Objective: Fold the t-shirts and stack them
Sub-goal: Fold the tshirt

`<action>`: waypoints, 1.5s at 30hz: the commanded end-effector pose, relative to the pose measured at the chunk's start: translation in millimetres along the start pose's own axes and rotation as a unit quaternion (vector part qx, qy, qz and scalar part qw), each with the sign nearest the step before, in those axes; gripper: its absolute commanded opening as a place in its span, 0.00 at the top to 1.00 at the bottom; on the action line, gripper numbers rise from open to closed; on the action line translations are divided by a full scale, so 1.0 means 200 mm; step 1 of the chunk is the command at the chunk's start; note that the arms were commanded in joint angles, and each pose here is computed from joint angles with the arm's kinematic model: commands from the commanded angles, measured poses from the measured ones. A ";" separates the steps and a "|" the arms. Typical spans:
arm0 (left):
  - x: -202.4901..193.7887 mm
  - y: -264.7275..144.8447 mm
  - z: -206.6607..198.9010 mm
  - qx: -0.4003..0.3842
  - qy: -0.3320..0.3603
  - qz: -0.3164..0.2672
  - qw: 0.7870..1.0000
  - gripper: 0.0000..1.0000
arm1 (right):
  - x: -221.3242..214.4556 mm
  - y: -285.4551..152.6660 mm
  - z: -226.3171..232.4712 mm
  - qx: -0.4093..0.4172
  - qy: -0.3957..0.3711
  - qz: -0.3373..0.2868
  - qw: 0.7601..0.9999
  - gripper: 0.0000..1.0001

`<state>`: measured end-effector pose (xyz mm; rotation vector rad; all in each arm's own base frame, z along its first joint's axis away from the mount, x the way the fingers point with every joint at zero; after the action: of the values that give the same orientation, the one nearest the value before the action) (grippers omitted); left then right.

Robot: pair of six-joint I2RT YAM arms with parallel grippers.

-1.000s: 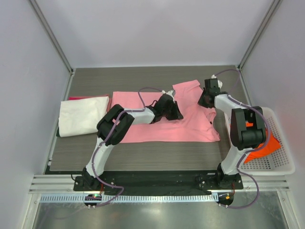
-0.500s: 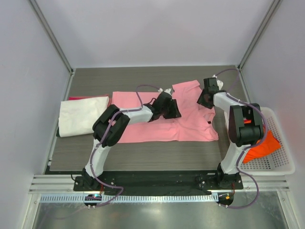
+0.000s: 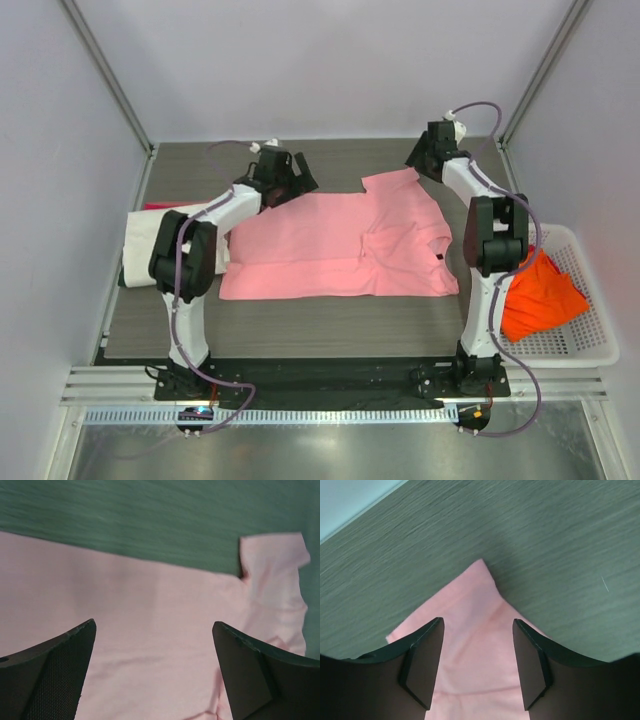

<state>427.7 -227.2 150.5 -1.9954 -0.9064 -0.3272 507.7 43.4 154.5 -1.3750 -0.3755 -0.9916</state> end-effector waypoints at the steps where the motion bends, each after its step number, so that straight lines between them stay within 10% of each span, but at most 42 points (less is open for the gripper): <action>1: 0.28 -0.02 0.15 0.071 -0.018 -0.065 0.995 0.00 | 0.08 0.16 0.01 -0.001 0.010 -0.006 1.000 0.37; 9: 0.41 -0.01 0.47 0.151 -0.041 -0.107 0.982 0.03 | 0.05 0.47 0.07 0.054 -0.002 0.026 0.998 0.46; 22: 0.40 0.01 0.65 0.206 -0.053 -0.112 0.971 0.10 | -0.05 0.36 0.06 0.078 -0.013 0.071 0.994 0.58; 30: 0.42 0.00 0.71 0.213 -0.059 -0.129 0.967 0.10 | 0.03 0.34 0.04 0.058 -0.020 0.049 0.997 0.99; 45: 0.49 0.13 0.77 0.166 -0.099 -0.123 0.973 0.27 | 0.23 0.31 -0.23 -0.025 0.040 -0.001 0.999 0.99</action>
<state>479.5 -58.9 94.7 -1.5719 -1.2075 -0.0597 564.2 -12.7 89.8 -1.3899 -0.2446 -0.9506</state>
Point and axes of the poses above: each gripper's point midway between its finger pads, its own y axis out along the fingers, its own z axis along the line the jaws close on, x = y × z, the point moved 8 cm from there along -y, back along the fingers, and after that the axes turned 6 degrees about -y, right-handed, at the moved point
